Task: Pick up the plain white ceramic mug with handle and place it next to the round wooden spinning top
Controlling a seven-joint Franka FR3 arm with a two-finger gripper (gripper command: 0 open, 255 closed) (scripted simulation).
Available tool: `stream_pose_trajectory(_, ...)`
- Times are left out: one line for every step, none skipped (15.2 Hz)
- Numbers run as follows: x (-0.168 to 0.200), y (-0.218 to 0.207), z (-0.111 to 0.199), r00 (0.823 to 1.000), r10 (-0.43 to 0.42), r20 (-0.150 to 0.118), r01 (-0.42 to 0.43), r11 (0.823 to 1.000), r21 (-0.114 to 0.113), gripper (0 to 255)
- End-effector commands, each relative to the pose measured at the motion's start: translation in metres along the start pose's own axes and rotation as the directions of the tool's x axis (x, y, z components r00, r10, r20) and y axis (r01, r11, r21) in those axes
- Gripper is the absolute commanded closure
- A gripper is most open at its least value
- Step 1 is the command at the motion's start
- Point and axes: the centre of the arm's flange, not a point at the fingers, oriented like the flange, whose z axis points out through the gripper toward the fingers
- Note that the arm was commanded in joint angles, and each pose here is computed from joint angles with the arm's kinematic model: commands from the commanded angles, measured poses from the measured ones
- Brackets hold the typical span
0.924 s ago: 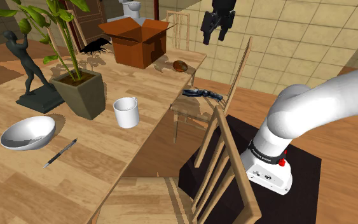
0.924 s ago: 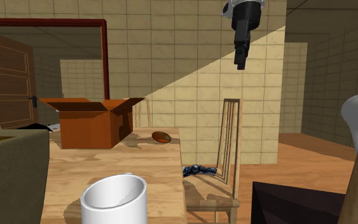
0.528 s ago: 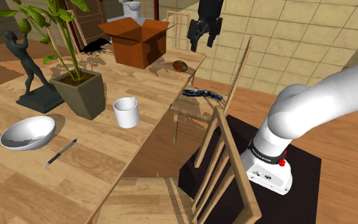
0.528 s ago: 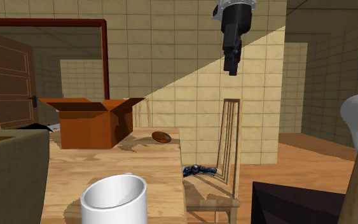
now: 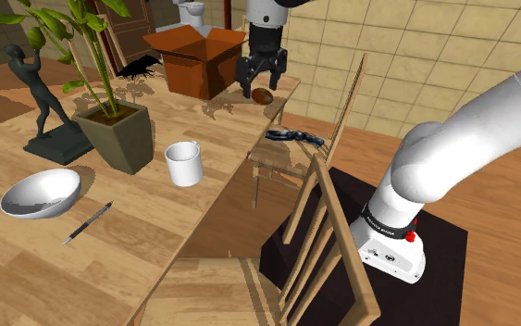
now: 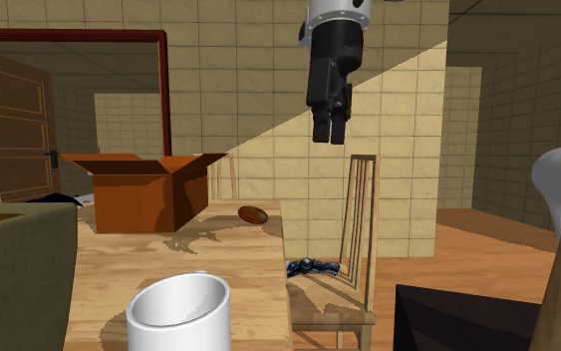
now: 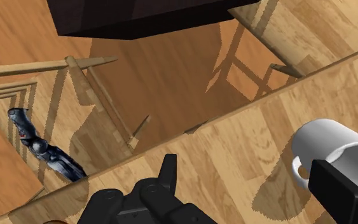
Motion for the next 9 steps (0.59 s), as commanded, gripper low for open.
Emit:
stream_pose_trajectory(0.01,-0.022,0.014,1.0,0.004,0.005,-0.004,1.0,0.0,0)
stream_pose_trajectory(0.015,-0.032,0.021,1.0,0.006,0.008,-0.006,1.0,-0.001,0)
stream_pose_trajectory(0.019,-0.043,0.027,1.0,0.008,0.011,-0.008,1.0,-0.001,0)
stream_pose_trajectory(0.024,-0.054,0.034,1.0,0.01,0.014,-0.01,1.0,-0.002,0)
stream_pose_trajectory(0.028,-0.064,0.041,1.0,0.012,0.017,-0.012,1.0,-0.002,0)
stream_pose_trajectory(0.033,-0.075,0.048,1.0,0.013,0.02,-0.013,1.0,-0.002,0)
stream_pose_trajectory(0.037,-0.086,0.054,1.0,0.015,0.023,-0.015,1.0,-0.003,0)
stream_pose_trajectory(0.042,-0.096,0.061,1.0,0.017,0.026,-0.017,1.0,-0.003,0)
stream_pose_trajectory(0.046,-0.107,0.068,0.999,0.019,0.029,-0.019,1.0,-0.004,0)
